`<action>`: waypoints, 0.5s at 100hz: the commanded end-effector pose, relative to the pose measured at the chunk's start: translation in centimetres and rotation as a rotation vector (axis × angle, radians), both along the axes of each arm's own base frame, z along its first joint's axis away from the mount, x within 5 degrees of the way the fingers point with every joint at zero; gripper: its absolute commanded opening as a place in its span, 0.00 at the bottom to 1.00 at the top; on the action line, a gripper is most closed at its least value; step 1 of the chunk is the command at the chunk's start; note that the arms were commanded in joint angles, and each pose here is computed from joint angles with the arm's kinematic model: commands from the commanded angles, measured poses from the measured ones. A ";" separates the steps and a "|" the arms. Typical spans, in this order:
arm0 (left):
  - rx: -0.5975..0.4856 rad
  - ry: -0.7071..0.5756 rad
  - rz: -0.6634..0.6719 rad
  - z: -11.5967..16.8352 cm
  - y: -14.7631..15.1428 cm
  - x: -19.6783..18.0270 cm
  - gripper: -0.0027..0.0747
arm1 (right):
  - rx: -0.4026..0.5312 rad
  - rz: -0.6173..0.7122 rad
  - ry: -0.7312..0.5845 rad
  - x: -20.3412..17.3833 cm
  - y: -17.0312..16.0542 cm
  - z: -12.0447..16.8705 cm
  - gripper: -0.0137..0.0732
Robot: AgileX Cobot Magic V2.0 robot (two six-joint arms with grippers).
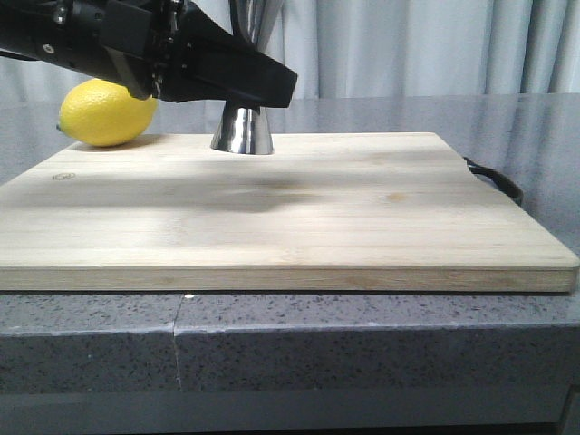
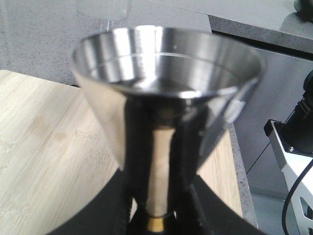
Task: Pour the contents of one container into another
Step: 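Tilt the beaker with the right gripper, pouring liquid into the jigger, then lower the beaker onto the board with the right gripper and release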
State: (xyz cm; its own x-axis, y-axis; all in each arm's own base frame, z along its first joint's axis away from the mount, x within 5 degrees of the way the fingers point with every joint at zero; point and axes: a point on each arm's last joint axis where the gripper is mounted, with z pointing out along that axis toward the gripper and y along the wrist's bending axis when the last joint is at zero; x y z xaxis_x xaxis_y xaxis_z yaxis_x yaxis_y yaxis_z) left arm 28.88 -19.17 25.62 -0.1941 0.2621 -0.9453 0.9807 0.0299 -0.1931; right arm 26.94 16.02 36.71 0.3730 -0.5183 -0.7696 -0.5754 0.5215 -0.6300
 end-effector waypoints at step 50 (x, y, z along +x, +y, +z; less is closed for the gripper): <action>-0.145 -0.033 -0.071 3.6 -0.3 -1.2 0.01 | 0.320 -0.119 0.342 4.2 -5.9 -4.7 0.28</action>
